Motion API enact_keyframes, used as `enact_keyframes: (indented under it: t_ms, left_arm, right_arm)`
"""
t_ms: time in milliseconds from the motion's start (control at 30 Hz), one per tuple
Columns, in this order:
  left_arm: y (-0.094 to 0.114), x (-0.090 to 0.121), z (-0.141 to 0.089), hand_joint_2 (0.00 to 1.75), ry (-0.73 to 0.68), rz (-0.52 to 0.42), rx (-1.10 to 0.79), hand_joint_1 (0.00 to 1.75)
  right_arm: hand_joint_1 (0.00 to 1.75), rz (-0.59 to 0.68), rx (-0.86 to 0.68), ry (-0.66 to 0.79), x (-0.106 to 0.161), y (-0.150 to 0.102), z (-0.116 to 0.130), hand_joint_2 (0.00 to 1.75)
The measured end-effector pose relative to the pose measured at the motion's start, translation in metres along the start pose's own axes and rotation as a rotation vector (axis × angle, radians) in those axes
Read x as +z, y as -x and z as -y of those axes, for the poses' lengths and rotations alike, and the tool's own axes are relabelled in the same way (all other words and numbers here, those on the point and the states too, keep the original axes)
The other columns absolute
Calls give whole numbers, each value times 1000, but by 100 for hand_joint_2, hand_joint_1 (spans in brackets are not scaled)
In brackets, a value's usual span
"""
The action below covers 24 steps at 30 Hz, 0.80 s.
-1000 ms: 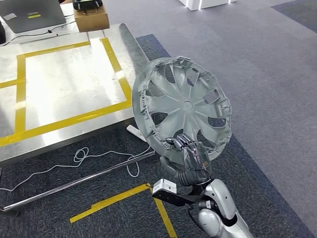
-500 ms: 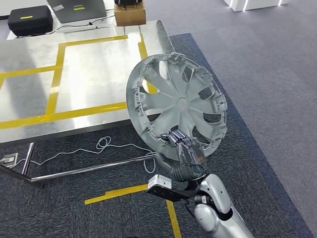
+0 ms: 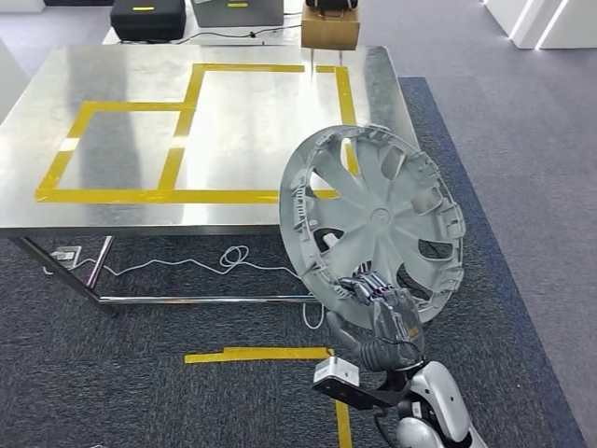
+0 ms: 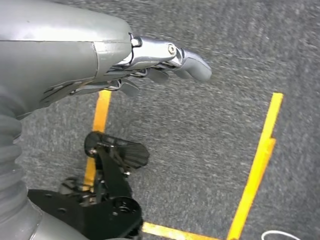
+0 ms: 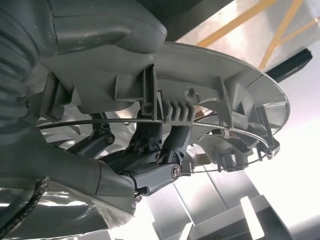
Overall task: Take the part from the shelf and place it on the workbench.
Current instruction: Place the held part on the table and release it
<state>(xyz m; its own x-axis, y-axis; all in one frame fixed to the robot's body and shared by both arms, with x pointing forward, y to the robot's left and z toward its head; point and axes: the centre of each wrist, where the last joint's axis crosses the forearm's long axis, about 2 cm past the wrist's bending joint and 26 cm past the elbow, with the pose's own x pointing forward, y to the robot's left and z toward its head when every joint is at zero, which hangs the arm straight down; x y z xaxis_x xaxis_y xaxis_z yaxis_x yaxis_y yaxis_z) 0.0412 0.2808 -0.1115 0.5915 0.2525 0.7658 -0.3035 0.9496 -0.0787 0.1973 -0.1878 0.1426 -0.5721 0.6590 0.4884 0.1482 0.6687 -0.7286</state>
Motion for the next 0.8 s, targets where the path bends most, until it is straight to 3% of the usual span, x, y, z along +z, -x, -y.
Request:
enact_keyframes:
  t_ms: [800]
  left_arm:
    - [2, 2, 9, 175, 13, -6, -26, 0]
  right_arm:
    - [175, -15, -2, 28, 12, 11, 19, 175]
